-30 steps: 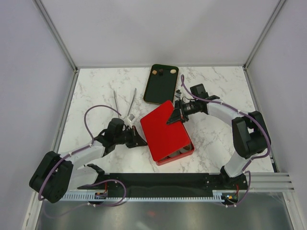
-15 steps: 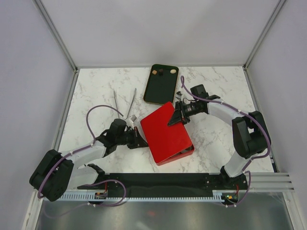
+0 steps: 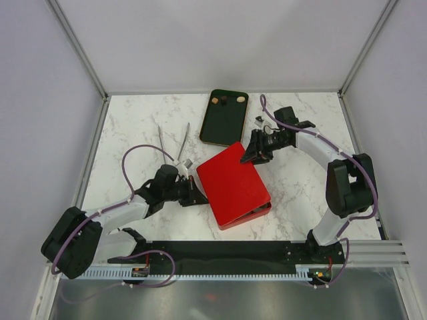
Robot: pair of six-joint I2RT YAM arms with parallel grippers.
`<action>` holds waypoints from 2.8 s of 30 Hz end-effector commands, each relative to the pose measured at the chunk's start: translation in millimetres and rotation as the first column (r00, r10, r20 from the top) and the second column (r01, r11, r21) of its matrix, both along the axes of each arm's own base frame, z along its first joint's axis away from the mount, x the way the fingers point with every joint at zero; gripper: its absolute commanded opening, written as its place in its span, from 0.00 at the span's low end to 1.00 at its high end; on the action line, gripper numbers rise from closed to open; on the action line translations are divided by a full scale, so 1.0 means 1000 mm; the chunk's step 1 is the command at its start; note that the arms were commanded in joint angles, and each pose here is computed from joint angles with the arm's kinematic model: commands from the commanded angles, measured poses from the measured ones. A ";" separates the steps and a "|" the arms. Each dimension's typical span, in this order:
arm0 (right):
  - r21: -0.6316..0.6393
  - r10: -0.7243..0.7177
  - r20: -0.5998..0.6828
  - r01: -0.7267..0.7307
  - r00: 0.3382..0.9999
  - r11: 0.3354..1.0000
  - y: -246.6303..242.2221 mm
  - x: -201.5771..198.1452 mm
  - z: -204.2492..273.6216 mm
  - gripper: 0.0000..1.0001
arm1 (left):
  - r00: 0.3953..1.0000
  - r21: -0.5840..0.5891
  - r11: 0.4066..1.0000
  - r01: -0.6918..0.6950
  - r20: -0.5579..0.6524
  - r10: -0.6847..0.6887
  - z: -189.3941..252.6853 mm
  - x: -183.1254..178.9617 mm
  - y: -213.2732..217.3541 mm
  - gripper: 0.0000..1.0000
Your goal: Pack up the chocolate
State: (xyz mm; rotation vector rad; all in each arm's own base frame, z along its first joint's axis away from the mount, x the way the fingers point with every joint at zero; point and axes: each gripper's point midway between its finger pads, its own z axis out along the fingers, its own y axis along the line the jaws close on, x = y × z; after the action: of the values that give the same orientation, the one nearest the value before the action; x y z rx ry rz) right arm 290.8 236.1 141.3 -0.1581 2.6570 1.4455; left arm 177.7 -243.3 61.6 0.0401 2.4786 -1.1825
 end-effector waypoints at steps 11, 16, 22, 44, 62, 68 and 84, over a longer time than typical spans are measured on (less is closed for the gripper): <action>-0.404 -0.187 0.161 0.238 0.969 0.883 -0.071 0.053 -0.019 0.71 | 0.999 -0.044 0.999 -0.002 0.051 0.004 0.020 0.013 -0.015 0.03; -0.412 -0.165 0.175 0.224 0.971 0.883 -0.073 0.049 -0.021 0.76 | 0.999 -0.031 1.000 -0.005 0.044 0.006 0.019 0.013 -0.013 0.02; -0.388 -0.123 0.131 0.165 0.984 0.907 -0.069 0.033 -0.046 0.76 | 0.998 0.010 0.999 -0.036 0.046 0.036 0.023 0.012 -0.004 0.04; -0.380 -0.133 0.158 0.184 0.978 0.906 -0.073 0.015 -0.059 0.64 | 0.987 0.063 0.992 -0.108 0.125 0.100 0.047 0.025 0.010 0.43; -0.336 -0.148 0.241 0.225 0.959 0.915 -0.069 0.031 -0.013 0.69 | 0.987 0.167 0.979 -0.116 0.127 0.096 0.034 0.047 0.007 0.43; -0.346 -0.144 0.229 0.219 0.963 0.912 -0.070 0.026 -0.019 0.70 | 0.993 0.154 0.984 -0.084 0.094 0.070 0.026 0.045 0.001 0.37; -0.396 -0.195 0.200 0.261 0.960 0.881 -0.083 0.004 -0.035 0.71 | 1.000 0.063 0.998 -0.008 0.021 0.007 0.019 0.015 -0.015 0.31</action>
State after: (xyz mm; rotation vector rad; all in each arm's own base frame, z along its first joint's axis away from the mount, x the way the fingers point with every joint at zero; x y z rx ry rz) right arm 292.5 156.8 95.7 -0.0198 2.7488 0.7880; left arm 205.2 -247.8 78.3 0.0256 2.4959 -1.0201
